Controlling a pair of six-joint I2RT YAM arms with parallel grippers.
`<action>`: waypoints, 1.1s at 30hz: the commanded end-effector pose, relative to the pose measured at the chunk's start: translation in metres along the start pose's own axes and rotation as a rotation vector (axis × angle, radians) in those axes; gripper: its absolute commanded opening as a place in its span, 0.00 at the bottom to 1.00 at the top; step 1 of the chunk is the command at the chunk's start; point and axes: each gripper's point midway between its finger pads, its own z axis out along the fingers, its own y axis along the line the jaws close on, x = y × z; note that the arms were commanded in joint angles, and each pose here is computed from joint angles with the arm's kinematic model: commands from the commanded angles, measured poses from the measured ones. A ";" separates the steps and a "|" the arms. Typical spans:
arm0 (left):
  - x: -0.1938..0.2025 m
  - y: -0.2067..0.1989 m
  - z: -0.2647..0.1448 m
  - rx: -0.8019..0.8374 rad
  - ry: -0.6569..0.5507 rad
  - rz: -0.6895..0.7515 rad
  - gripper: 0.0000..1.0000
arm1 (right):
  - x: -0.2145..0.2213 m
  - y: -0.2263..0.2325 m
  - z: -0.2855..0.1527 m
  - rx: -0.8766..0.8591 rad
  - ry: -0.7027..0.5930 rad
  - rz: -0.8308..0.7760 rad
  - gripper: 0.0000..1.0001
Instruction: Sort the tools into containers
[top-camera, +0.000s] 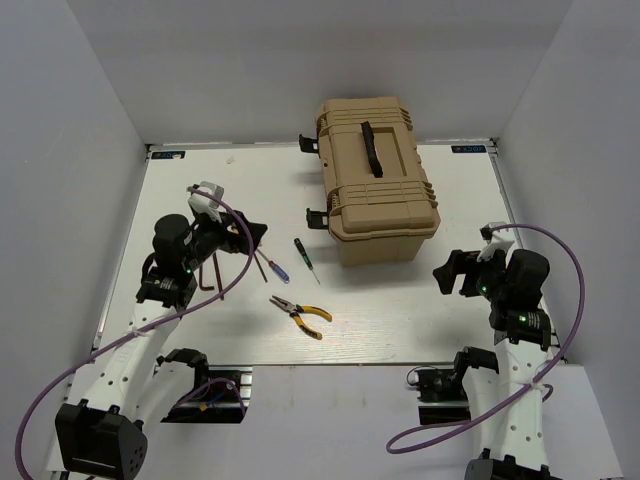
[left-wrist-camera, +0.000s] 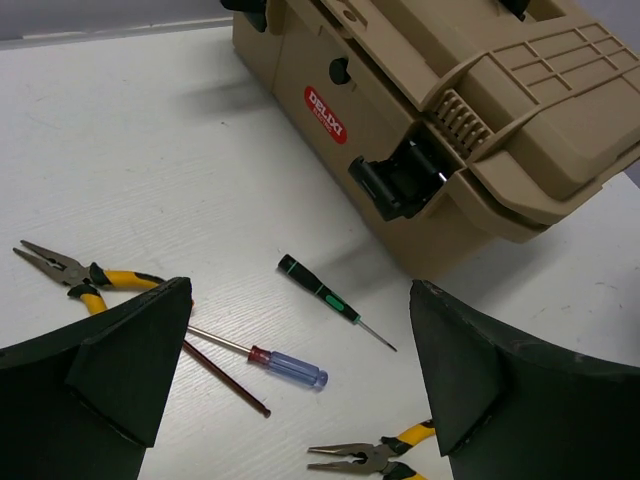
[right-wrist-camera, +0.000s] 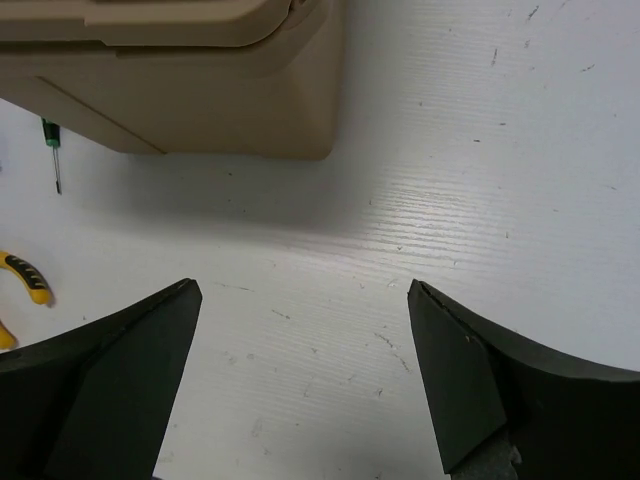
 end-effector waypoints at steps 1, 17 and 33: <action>-0.003 -0.006 -0.001 0.037 -0.017 0.018 1.00 | -0.008 0.004 -0.002 -0.017 -0.028 0.008 0.90; 0.002 -0.018 0.004 0.117 -0.001 -0.020 0.31 | -0.095 0.054 -0.031 -0.311 -0.039 -0.211 0.00; 0.028 -0.014 0.037 0.182 0.120 -0.122 0.77 | -0.240 0.131 0.123 -0.381 0.049 -0.149 0.82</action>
